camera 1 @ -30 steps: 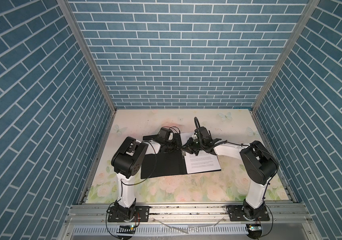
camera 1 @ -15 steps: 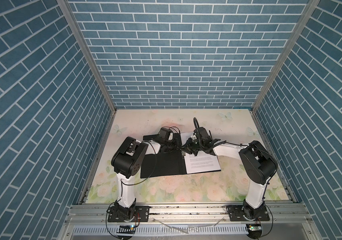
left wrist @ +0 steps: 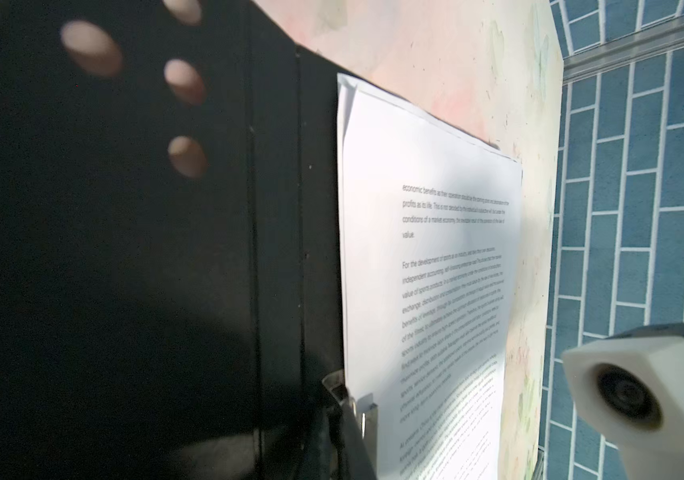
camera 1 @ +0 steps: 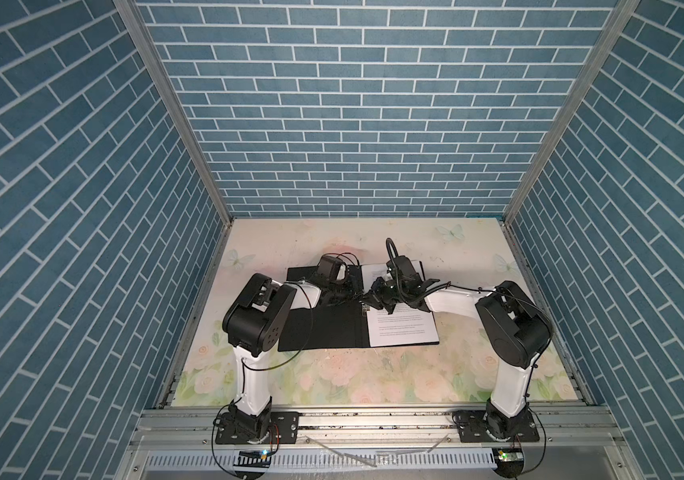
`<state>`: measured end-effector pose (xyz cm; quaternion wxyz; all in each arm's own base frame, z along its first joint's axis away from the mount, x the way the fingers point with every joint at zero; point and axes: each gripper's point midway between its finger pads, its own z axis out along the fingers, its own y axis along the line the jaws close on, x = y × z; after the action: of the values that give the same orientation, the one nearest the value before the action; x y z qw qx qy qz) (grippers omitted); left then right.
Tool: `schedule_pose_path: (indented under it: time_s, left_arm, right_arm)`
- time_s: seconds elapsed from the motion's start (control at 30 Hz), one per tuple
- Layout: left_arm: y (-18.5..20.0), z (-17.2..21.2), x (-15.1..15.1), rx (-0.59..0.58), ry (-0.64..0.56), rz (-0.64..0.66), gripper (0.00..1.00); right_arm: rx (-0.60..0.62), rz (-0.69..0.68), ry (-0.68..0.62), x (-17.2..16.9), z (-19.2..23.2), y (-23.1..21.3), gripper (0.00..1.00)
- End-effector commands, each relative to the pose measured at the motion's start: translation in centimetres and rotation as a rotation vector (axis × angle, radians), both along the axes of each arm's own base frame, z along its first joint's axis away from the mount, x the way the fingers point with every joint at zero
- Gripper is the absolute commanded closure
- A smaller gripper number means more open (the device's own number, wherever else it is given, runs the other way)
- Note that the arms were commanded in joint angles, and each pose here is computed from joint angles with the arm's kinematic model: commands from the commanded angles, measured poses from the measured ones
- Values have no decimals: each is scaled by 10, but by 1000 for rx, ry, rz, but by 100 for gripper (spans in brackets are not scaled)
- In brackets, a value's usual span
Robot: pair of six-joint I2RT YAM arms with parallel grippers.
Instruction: Put the files into the folder
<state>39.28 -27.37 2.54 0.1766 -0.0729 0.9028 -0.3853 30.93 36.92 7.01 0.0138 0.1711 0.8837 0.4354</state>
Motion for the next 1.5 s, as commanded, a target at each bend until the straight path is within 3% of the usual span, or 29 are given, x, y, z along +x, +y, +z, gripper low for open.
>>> schedule_pose_path:
  time_s: [0.0, 0.2, 0.4, 0.77, 1.07, 1.47]
  left_arm:
    - [10, -30, -15, 57, 66, 12, 92]
    - [11, -32, -18, 51, 70, 21, 93]
    - [10, -31, -19, 51, 66, 25, 93]
    - [9, -29, -21, 41, 64, 45, 93]
    - [8, -32, -27, 39, 68, 56, 93]
    - [10, -33, -29, 40, 67, 59, 94]
  right_arm:
    - [40, 6, -5, -6, -5, 7, 96]
    - [49, -13, 1, -11, -10, 3, 99]
    - [55, -26, -7, -10, -7, 3, 88]
    - [70, -45, 3, -13, -5, 1, 83]
    - [72, -54, 1, -13, -7, 0, 83]
    - [74, -68, 29, -19, -21, -4, 93]
